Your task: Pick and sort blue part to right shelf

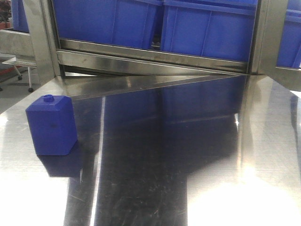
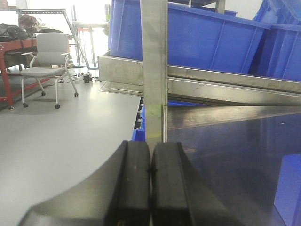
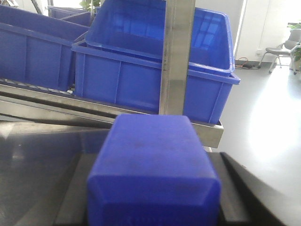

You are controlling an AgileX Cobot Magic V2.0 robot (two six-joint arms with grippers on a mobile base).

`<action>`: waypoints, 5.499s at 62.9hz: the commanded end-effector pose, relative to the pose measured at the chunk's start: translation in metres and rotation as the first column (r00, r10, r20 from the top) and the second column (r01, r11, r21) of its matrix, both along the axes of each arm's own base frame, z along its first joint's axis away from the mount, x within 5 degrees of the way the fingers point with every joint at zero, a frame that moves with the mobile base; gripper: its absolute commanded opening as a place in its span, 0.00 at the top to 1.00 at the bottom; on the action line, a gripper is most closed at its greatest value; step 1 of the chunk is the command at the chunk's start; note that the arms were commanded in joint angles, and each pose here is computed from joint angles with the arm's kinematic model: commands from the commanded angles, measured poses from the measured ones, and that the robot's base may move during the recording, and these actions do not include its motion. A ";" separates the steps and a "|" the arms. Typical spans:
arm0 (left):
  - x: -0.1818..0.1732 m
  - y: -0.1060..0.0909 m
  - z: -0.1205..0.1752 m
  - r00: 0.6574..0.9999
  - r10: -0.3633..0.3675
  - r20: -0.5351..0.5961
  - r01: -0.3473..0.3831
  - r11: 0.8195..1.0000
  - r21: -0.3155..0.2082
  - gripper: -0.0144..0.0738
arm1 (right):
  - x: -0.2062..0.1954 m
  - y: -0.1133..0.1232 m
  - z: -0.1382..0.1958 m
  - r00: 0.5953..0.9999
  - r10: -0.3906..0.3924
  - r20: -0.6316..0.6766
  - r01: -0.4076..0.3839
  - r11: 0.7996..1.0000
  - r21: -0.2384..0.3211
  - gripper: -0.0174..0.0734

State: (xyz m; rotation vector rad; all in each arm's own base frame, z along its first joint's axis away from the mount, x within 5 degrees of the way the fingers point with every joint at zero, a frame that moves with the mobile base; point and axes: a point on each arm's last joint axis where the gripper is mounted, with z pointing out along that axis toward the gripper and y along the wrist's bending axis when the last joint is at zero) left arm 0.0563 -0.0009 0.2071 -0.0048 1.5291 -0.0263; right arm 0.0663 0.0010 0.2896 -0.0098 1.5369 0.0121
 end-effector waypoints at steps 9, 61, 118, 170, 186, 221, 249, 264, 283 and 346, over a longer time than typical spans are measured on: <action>-0.001 0.000 0.001 0.997 0.002 0.072 -0.001 1.000 -0.017 0.69 | -0.002 -0.001 0.017 0.994 -0.008 0.111 0.010 1.000 -0.015 0.35; 0.014 -0.009 0.097 0.970 -0.133 -0.203 0.080 0.964 -0.253 0.36 | -0.002 -0.001 0.017 0.994 -0.008 0.111 0.010 1.000 -0.015 0.35; 0.191 -0.123 0.137 0.375 -0.164 -0.912 0.030 0.986 -0.165 0.07 | -0.002 -0.001 0.017 0.994 -0.008 0.111 0.010 1.000 -0.015 0.35; 0.237 -0.161 0.079 0.066 -0.054 -0.996 0.016 0.998 -0.053 0.07 | -0.002 -0.001 0.017 0.994 -0.008 0.111 0.010 1.000 -0.015 0.35; 0.235 -0.163 0.054 0.069 -0.087 -0.994 0.007 0.996 -0.087 0.07 | -0.002 -0.001 0.017 0.994 -0.008 0.111 0.010 1.000 -0.015 0.35; 0.235 -0.162 0.053 0.080 -0.077 -0.994 0.012 0.997 -0.076 0.07 | -0.002 -0.001 0.017 0.994 -0.008 0.111 0.010 1.000 -0.015 0.35; 0.236 -0.161 0.053 0.082 -0.075 -0.994 0.013 0.997 -0.075 0.23 | -0.002 -0.001 0.017 0.994 -0.008 0.111 0.010 1.000 -0.015 0.35; 0.236 -0.161 0.053 0.084 -0.076 -0.994 0.013 0.997 -0.076 0.36 | -0.002 -0.001 0.017 0.994 -0.008 0.111 0.010 1.000 -0.015 0.35; 0.236 -0.161 0.053 0.084 -0.076 -0.994 0.013 0.997 -0.076 0.46 | -0.002 -0.001 0.017 0.994 -0.008 0.111 0.010 1.000 -0.015 0.35; 0.157 -0.112 0.136 0.597 -0.462 -0.657 0.496 0.855 -0.150 0.54 | -0.002 -0.001 0.017 0.994 -0.008 0.111 0.010 1.000 -0.015 0.35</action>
